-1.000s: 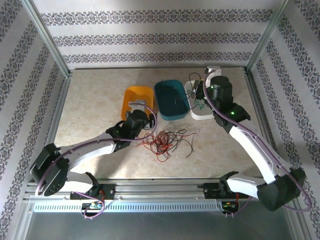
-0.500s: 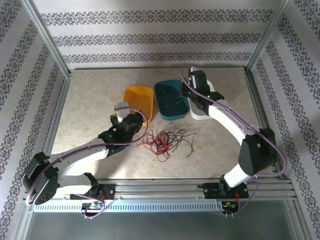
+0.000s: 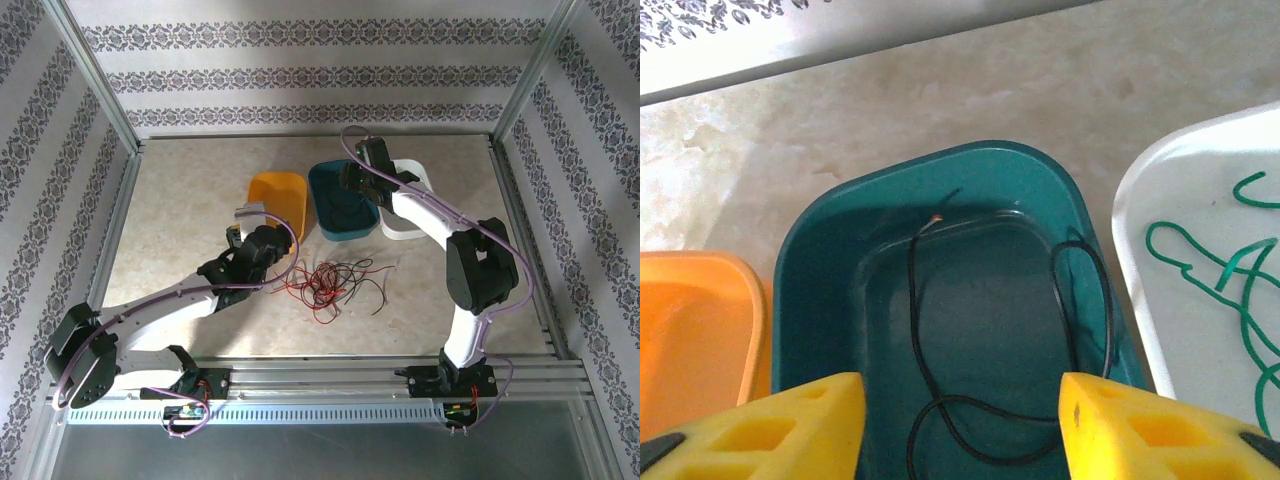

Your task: Untangle the cables

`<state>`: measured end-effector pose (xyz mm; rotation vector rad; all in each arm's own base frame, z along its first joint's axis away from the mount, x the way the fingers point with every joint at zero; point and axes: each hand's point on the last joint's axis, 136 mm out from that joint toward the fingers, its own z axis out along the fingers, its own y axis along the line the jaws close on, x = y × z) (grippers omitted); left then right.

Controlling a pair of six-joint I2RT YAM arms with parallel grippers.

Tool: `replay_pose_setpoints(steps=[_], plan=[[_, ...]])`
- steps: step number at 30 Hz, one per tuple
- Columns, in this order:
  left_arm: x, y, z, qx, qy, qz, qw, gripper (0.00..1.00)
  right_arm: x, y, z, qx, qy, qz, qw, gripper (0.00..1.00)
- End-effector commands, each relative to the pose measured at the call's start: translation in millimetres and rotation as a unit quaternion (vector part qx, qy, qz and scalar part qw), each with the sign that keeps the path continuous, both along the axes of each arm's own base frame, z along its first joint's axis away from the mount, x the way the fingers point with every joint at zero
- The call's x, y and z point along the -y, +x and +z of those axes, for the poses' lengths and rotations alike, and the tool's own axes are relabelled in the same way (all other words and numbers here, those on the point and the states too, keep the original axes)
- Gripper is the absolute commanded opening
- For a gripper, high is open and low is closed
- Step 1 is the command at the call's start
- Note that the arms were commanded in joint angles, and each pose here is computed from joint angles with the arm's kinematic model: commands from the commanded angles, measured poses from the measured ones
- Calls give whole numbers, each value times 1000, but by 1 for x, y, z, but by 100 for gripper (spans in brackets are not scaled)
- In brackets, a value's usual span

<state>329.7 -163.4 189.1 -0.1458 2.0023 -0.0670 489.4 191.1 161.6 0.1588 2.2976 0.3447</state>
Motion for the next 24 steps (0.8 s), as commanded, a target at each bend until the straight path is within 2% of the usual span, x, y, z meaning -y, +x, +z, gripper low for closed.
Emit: replay_pose_setpoints(steps=[1,3,6,12,15,18,24], plan=[[31,5,2,-10,-10,-79,997,87,11,-17,40,34,4,-1,999,56],[53,4,-6,-26,-14,-136,990,87,16,-37,51,39,4,12,999,56],[83,-3,-23,-62,-8,-219,974,86,23,-78,44,12,7,38,999,56],[120,-18,-56,-129,-4,-314,941,85,24,-177,-19,-108,39,105,988,56],[131,-22,-67,-150,-3,-337,930,85,18,-217,-48,-168,59,136,975,57],[137,-21,-78,-163,3,-339,927,84,10,-243,-66,-208,42,188,959,56],[140,-18,-95,-180,12,-323,929,84,-20,-267,-86,-262,77,248,929,55]])
